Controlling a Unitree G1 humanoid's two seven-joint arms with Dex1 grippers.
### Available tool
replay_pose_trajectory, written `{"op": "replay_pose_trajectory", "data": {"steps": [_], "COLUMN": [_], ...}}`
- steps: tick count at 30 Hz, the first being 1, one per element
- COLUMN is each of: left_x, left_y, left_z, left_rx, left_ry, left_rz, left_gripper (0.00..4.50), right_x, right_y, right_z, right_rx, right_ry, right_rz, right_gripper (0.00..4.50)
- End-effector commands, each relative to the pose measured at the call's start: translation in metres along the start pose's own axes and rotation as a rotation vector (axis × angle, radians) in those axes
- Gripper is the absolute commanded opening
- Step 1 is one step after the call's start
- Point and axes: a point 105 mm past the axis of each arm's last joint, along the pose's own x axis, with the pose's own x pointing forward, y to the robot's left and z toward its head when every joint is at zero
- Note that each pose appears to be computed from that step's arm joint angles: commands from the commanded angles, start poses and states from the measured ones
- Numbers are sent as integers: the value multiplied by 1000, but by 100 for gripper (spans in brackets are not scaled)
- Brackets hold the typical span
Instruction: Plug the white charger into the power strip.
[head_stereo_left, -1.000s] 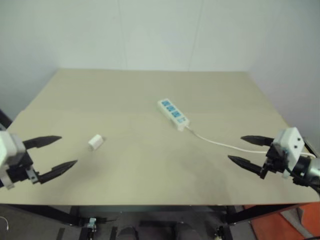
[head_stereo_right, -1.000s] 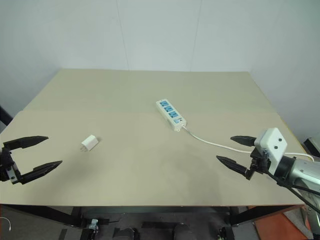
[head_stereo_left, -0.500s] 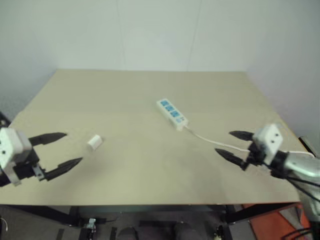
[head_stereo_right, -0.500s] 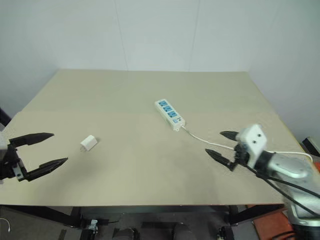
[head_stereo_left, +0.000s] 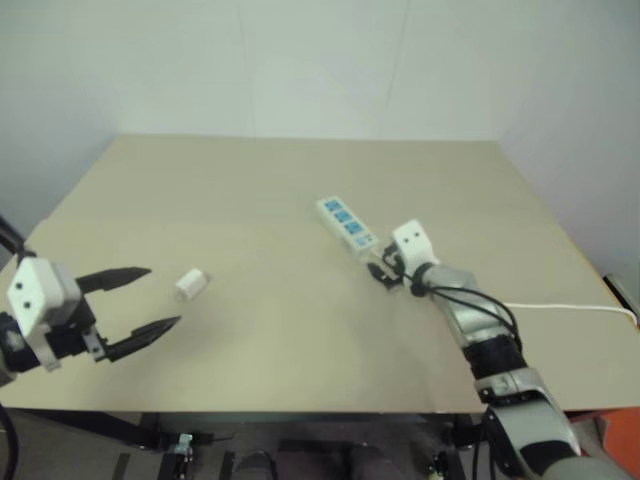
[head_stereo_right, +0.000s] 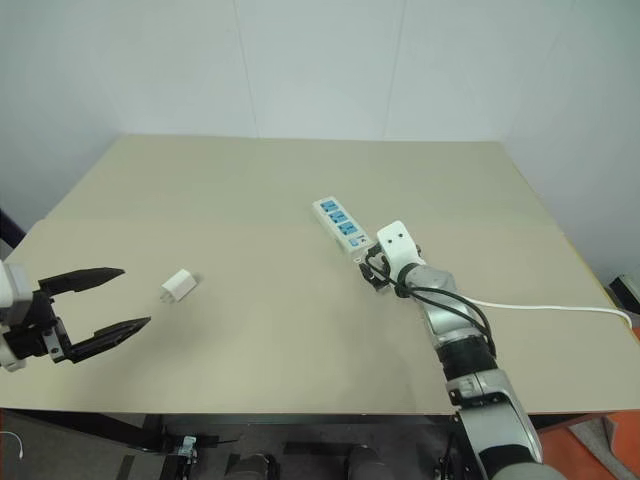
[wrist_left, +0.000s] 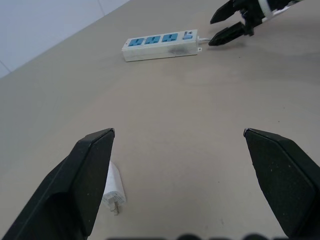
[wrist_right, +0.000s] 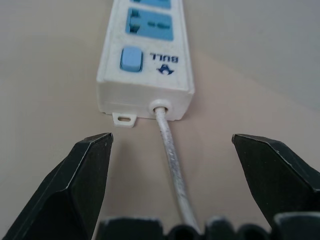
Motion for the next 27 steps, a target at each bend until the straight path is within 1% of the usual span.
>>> {"op": "replay_pose_trajectory", "data": {"steps": [1, 3, 5, 7, 11, 12, 16, 18, 19, 22, 26, 27], "left_x": [-4, -4, -5, -5, -5, -5, -4, -4, -3, -2, -1, -1], "left_y": [1, 2, 2, 2, 2, 2, 1, 1, 1, 2, 3, 3], "left_z": [7, 6, 5, 5, 4, 4, 3, 3, 2, 1, 0, 0], "left_rx": [28, 25, 24, 25, 26, 26, 24, 23, 22, 22, 22, 22], "left_ry": [-21, -22, -22, -23, -24, -24, -27, -27, -27, -28, -32, -33], "left_rz": [10, 10, 11, 11, 9, 7, -5, -11, -12, -18, -25, -27], "left_gripper": [450, 450, 450, 450, 450, 450, 450, 450, 450, 450, 450, 450], "right_x": [3, 4, 5, 5, 4, 1, -16, -37, -49, -67, -79, -80], "right_y": [-6, -6, -5, -4, 0, 4, 21, 39, 49, 61, 67, 68], "right_z": [3, 3, 5, 6, 8, 11, 30, 39, 40, 29, 8, 4], "right_rx": [5, 13, 23, 21, 14, 8, -48, -139, -157, -186, -247, -262], "right_ry": [14, 18, 11, 6, -10, -28, -183, -322, -368, -388, -354, -337], "right_rz": [1, 8, 22, 33, 66, 101, 236, 376, 456, 566, 663, 678], "right_gripper": [363, 295, 219, 155, 5, 2, 2, 2, 2, 2, 2, 33]}}
